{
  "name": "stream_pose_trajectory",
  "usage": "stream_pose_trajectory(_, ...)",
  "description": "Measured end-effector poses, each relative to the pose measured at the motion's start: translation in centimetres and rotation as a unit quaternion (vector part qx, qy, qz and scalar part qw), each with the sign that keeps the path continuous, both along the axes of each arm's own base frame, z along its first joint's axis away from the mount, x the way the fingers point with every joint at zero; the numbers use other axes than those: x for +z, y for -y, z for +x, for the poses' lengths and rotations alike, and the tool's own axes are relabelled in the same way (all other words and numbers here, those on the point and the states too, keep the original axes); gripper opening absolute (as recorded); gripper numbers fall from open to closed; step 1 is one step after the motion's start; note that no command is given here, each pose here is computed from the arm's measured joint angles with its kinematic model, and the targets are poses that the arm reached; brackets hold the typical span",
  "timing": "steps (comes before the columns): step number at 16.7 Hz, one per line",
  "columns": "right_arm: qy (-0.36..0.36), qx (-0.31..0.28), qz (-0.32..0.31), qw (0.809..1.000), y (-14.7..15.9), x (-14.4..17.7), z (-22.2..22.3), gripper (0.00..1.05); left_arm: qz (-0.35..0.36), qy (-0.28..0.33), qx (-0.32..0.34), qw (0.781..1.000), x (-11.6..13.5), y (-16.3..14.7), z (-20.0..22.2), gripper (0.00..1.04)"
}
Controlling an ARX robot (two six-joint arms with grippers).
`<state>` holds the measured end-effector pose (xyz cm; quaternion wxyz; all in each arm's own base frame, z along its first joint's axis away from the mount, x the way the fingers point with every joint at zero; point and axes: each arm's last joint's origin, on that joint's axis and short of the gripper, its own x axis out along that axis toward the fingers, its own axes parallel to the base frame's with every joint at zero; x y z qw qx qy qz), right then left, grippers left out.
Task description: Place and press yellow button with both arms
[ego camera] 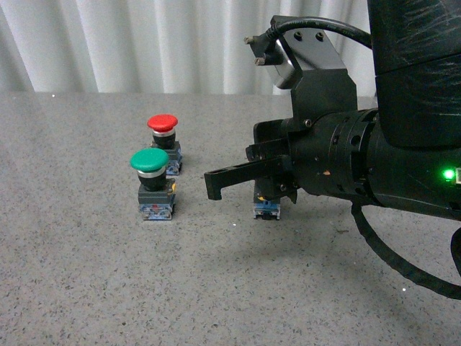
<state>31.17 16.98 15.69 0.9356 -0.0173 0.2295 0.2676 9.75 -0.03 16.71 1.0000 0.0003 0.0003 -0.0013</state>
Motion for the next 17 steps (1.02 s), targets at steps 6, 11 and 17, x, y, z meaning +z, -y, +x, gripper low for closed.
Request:
stream_pose_trajectory(6,0.031,-0.004,0.015,0.999,0.0,0.5,0.1,0.02,0.0,0.0,0.0,1.0,0.0,0.0,0.0,0.98)
stream_pose_trajectory(11,0.138,-0.026,0.107,0.984,0.2,6.1,-1.2,0.02,0.0,0.0,0.0,1.0,0.0,0.0,0.0,0.98)
stream_pose_trajectory(17,0.193,-0.056,0.179,0.963,4.0,11.2,-6.9,0.02,0.0,0.0,0.0,1.0,0.0,0.0,0.0,0.98)
